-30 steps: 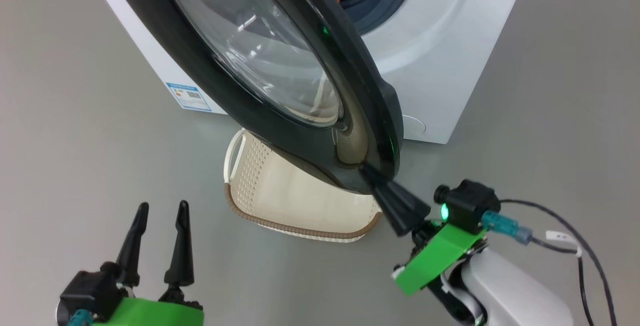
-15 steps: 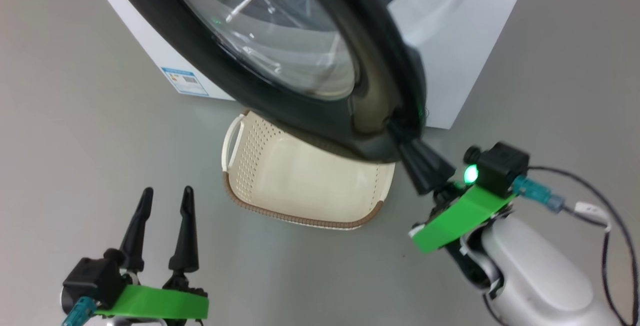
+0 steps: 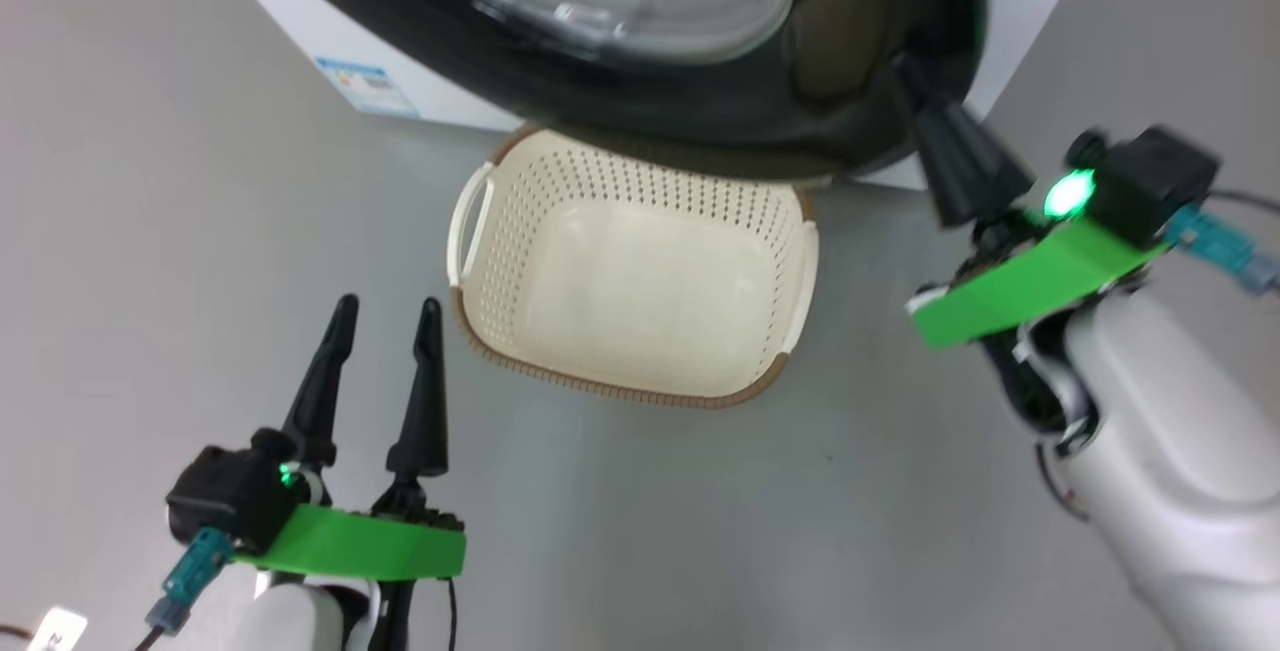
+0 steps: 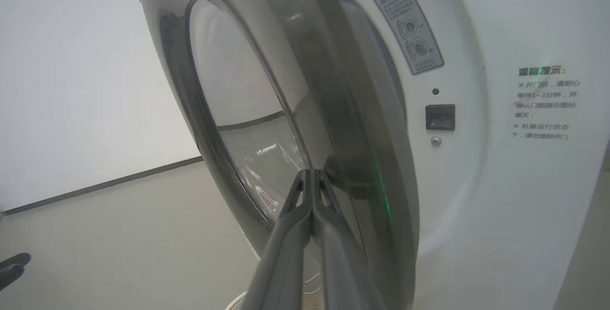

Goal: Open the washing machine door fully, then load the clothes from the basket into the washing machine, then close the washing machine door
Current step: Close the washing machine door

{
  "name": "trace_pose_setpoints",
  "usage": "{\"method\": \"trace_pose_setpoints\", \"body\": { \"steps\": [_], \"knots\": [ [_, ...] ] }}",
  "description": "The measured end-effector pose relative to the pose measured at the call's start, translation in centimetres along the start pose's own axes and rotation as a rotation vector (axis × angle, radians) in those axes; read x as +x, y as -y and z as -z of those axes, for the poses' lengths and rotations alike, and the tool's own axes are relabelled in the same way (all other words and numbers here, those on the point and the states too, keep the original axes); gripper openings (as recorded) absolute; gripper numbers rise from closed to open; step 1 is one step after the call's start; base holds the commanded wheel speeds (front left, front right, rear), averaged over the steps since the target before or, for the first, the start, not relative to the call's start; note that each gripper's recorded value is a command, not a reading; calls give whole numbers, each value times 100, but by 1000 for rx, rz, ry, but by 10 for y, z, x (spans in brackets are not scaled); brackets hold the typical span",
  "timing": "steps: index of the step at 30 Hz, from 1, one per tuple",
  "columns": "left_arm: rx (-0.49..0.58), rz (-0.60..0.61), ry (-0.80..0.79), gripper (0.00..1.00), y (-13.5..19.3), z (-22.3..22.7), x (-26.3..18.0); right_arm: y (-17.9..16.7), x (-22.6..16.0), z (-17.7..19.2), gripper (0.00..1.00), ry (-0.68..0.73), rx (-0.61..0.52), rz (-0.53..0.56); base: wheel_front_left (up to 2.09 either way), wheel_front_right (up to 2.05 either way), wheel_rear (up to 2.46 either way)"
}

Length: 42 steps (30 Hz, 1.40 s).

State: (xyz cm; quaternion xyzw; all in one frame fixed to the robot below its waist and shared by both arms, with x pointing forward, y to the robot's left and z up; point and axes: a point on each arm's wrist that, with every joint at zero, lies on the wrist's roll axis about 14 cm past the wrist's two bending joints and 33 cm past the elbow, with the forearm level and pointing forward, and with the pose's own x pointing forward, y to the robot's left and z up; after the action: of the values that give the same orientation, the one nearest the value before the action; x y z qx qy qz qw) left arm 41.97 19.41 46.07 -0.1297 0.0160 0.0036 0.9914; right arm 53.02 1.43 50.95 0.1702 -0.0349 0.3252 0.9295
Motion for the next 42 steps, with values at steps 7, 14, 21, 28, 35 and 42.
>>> {"method": "trace_pose_setpoints", "body": {
  "steps": [7, 14, 21, 28, 35, 42],
  "knots": [
    [8, 5, -4, 100, 0, 2, 11, 26, 21, -3, 0, 31, -14, 25, 0, 0, 0],
    [13, -4, -1, 100, -5, 1, 17, 41, 45, -9, 0, 72, -33, 30, 0, 0, 0],
    [4, -13, -21, 100, -9, 9, 21, 59, 67, -11, 0, 117, -20, 56, 0, 0, 0],
    [3, -25, -36, 100, -13, 15, 22, 61, 78, -6, 0, 133, -1, 50, 0, 0, 0],
    [4, -23, -26, 100, -12, 11, 24, 54, 76, -7, 0, 123, -17, 35, 0, 0, 0],
    [10, -25, -25, 100, -12, 9, 21, 38, 49, 3, 85, 69, 2, 34, 0, 0, 0]
  ]
}}
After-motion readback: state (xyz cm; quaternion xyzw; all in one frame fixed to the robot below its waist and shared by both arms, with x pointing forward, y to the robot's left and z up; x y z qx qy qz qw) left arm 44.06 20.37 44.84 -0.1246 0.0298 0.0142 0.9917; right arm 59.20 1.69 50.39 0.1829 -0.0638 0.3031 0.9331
